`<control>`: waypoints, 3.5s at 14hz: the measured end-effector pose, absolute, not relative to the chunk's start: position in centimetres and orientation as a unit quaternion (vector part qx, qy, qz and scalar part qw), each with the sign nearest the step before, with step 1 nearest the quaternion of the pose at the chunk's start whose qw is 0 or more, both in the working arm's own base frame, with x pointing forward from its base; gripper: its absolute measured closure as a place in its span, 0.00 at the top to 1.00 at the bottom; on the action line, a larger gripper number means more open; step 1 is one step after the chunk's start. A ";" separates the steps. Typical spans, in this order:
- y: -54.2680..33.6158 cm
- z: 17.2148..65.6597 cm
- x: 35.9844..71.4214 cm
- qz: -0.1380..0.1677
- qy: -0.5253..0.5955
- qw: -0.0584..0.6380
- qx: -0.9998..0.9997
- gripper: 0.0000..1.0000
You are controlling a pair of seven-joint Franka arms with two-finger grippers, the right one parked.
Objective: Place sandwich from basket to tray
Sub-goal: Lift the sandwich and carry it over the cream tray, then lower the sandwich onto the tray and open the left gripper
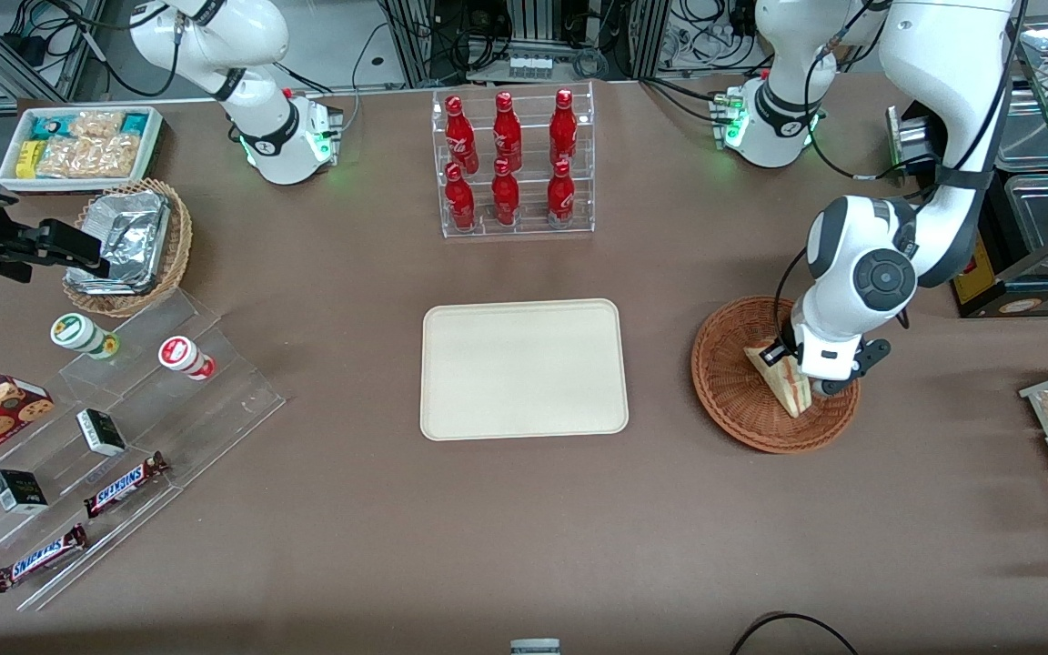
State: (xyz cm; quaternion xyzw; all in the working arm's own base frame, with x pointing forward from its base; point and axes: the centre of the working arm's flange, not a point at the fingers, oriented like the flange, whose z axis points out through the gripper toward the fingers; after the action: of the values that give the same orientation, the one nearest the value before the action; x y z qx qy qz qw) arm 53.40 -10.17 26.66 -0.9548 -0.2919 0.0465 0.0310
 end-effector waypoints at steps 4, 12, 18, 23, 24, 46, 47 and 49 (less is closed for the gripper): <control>-11.7 30.4 54.8 0.047 -0.277 0.035 -0.959 0.14; -28.0 34.9 56.9 0.043 -0.155 0.027 -0.987 0.14; -42.3 31.9 54.4 0.049 -0.078 0.009 -0.996 0.14; -49.1 29.8 51.6 0.081 -0.080 -0.022 -0.993 0.14; -49.9 29.5 51.3 0.083 -0.087 -0.022 -0.993 0.14; -52.2 30.9 51.6 0.057 -0.136 -0.030 -0.989 1.00; -51.6 32.5 52.1 0.052 -0.140 -0.033 -0.988 1.00; -49.3 35.8 53.8 0.042 -0.152 -0.038 -0.987 1.00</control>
State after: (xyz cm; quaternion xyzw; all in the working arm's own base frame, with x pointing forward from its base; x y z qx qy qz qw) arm 53.77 -49.34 35.75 -0.9868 -0.1518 0.0424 -0.0383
